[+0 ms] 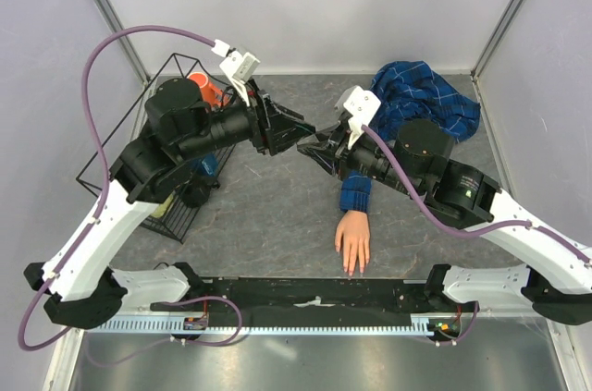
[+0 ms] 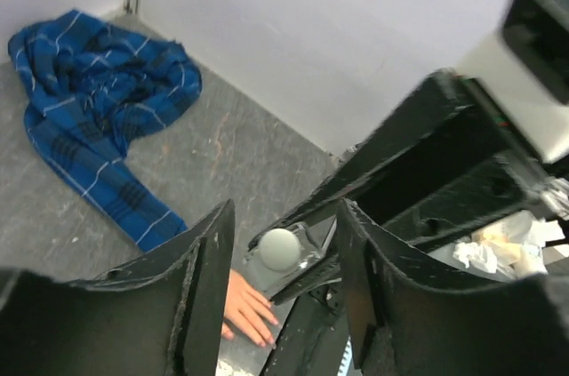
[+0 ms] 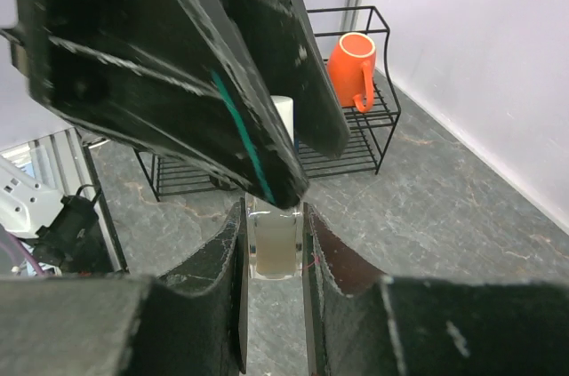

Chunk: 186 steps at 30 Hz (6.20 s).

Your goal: Paint the nails

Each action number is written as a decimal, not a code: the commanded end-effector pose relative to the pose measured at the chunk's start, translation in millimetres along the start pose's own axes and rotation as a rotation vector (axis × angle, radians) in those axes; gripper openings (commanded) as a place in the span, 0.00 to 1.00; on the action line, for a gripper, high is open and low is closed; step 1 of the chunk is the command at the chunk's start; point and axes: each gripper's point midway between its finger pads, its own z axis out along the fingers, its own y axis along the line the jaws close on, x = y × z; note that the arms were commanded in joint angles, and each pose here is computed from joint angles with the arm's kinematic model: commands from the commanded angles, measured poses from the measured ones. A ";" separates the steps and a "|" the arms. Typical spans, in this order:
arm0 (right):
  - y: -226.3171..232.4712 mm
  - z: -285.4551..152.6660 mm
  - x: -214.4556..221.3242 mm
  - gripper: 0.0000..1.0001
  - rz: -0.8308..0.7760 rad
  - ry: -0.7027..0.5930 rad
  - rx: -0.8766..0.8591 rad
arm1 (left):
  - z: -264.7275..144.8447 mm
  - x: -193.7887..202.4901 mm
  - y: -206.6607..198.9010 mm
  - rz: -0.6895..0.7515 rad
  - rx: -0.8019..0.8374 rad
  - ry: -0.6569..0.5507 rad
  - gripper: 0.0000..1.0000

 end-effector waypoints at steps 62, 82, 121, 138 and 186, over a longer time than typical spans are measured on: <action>-22.2 -26.6 -18.6 0.00 -0.039 -0.053 0.103 | -5.3 -10.3 -20.7 -0.061 0.060 0.014 0.52; -20.0 -33.0 -29.8 0.00 -0.025 -0.101 0.092 | 10.5 9.1 -23.4 -0.101 0.130 0.076 0.44; 36.4 -42.3 -16.2 0.00 0.106 -0.121 -0.203 | -44.7 -1.7 -59.3 0.328 0.333 -0.054 0.73; -16.1 -28.2 -20.1 0.00 -0.015 -0.099 0.074 | 4.0 -0.1 -4.0 0.024 0.021 0.068 0.57; 32.8 -52.9 -8.9 0.00 0.076 -0.052 -0.190 | -41.8 -16.3 -68.2 0.208 0.331 -0.031 0.65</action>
